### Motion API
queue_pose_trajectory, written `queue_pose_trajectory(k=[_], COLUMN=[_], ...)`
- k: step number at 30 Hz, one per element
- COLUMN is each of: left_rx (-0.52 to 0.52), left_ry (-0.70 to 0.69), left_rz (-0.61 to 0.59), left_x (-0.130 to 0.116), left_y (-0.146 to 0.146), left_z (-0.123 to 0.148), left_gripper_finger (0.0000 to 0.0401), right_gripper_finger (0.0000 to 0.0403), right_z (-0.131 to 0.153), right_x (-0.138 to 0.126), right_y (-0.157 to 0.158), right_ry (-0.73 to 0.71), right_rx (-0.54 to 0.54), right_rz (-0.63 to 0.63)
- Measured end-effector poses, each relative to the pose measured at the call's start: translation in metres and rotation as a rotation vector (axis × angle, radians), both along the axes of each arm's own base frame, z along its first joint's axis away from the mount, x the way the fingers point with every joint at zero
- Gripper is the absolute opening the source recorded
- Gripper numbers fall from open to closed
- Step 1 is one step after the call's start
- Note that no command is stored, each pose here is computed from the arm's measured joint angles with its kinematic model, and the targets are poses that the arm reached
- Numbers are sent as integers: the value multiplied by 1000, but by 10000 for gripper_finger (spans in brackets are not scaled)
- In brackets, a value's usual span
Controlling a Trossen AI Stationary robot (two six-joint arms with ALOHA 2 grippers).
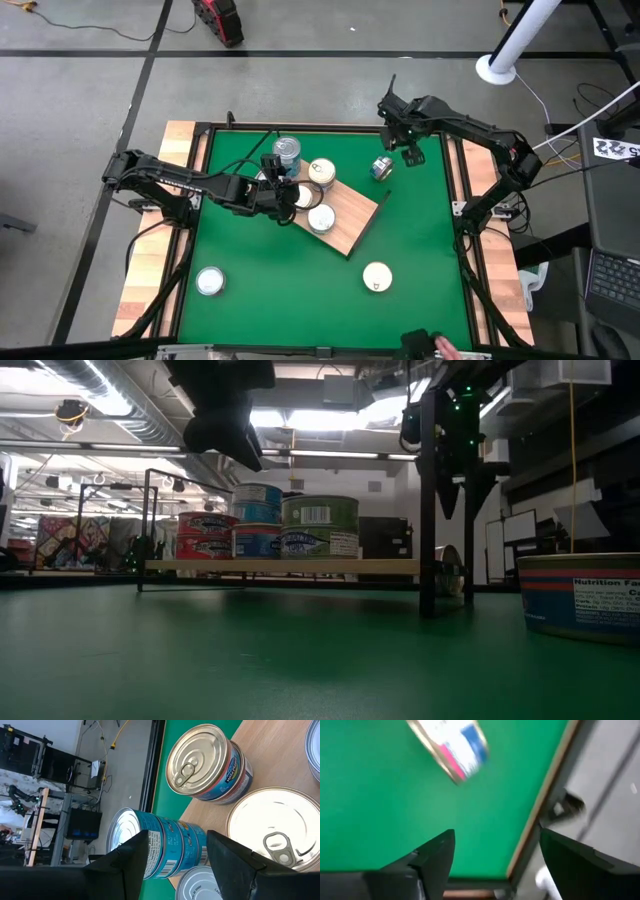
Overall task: Stack canned seafood by type on shelf
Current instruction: Stack the blue and pink tuna can on top of the blue and pink tuna can on the shelf
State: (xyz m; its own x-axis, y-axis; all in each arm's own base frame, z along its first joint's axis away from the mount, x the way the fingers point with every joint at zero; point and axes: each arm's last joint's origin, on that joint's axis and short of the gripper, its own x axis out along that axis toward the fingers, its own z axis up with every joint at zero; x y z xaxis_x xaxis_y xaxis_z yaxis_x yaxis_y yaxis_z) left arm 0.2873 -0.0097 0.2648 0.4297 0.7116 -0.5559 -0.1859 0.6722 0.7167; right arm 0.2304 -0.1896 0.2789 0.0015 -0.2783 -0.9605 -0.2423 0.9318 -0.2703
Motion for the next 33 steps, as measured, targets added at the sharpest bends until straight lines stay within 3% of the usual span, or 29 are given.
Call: queue_pose_trajectory(k=[7, 14, 22, 33], left_rx=[-2, -3, -3, -3], left_ry=[-3, -5, -4, -4], left_rz=[3, 4, 4, 4], left_x=[0, 0, 0, 0], left_y=[0, 0, 0, 0], left_z=[0, 0, 0, 0], left_gripper_finger=[196, 196, 196, 196], right_gripper_finger=[292, 292, 292, 292], right_z=[0, 1, -17, -39], right_x=[7, 13, 8, 9], right_y=[4, 2, 7, 6], right_ry=[-164, -250, -205, -228], right_rx=[166, 188, 244, 217], right_rz=[163, 209, 255, 277])
